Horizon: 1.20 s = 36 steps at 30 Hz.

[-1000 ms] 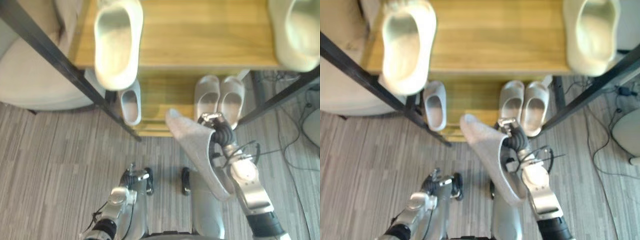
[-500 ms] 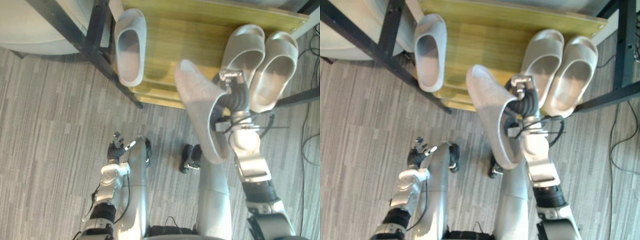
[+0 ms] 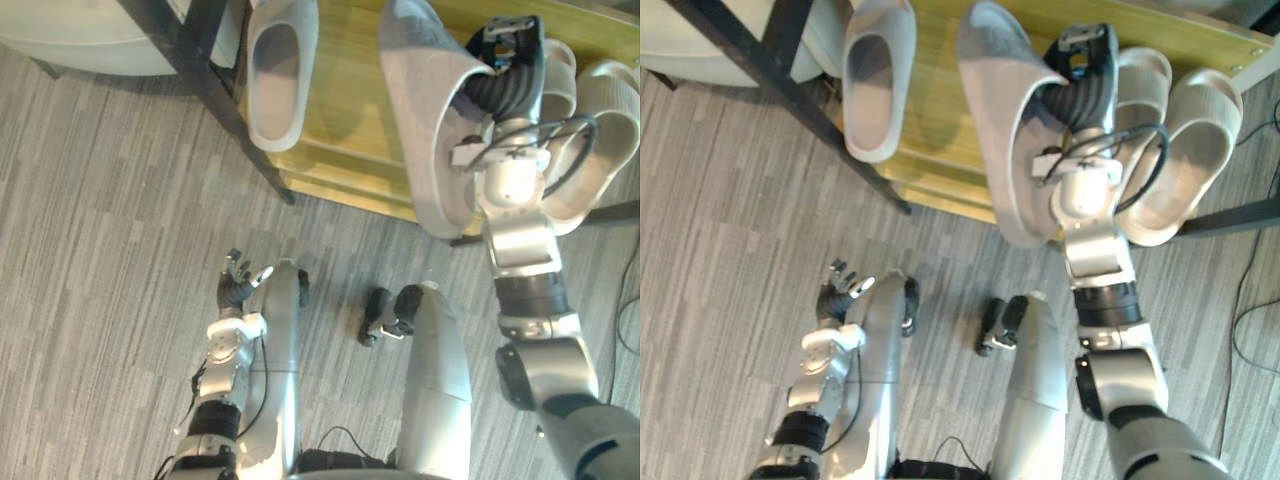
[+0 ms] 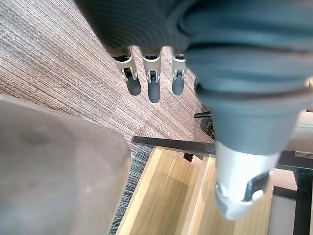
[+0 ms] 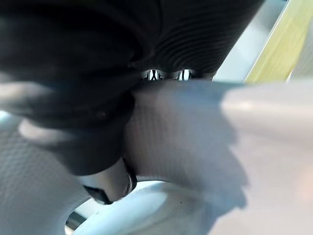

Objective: Organize the slippers on the shoe rack

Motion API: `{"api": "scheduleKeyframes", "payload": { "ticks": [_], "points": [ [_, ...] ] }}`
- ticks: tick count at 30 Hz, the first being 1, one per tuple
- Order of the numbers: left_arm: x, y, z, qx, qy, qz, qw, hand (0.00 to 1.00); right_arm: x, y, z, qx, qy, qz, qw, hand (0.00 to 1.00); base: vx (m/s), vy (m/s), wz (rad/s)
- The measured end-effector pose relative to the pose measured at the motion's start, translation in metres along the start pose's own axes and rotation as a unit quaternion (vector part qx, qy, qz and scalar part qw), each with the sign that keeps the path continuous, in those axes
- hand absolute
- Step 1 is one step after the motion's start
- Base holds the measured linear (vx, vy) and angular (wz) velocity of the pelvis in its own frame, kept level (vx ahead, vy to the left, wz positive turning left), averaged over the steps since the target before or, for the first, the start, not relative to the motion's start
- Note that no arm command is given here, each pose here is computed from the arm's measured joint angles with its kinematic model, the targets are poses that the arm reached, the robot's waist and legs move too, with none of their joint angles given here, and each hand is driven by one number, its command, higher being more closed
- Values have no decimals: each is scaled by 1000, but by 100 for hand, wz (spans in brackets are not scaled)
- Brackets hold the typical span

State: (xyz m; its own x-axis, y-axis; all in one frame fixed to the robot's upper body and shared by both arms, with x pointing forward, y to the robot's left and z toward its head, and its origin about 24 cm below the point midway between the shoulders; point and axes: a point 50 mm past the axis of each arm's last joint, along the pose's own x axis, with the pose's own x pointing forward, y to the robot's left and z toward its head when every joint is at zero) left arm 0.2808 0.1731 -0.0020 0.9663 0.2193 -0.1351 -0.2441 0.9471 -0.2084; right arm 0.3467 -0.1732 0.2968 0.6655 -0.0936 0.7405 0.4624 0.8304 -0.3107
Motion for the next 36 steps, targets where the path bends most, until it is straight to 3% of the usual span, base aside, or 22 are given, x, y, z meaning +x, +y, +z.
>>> {"api": "scheduleKeyframes", "payload": {
  "ticks": [19,20,25,36],
  "points": [
    [6,-1,8,-21,-9,28,999,0,55,19,-7,-43,89,6,995,100,-5,-22,6],
    [6,5,-1,-11,11,38,999,0,56,22,-8,-46,98,12,994,0,-7,-33,5],
    [2,19,-24,17,80,60,995,0,61,34,-3,-40,110,26,993,0,-5,-35,9],
    [1,20,-25,19,82,61,995,0,59,36,-10,-32,130,15,991,0,-1,-9,2]
  ]
}}
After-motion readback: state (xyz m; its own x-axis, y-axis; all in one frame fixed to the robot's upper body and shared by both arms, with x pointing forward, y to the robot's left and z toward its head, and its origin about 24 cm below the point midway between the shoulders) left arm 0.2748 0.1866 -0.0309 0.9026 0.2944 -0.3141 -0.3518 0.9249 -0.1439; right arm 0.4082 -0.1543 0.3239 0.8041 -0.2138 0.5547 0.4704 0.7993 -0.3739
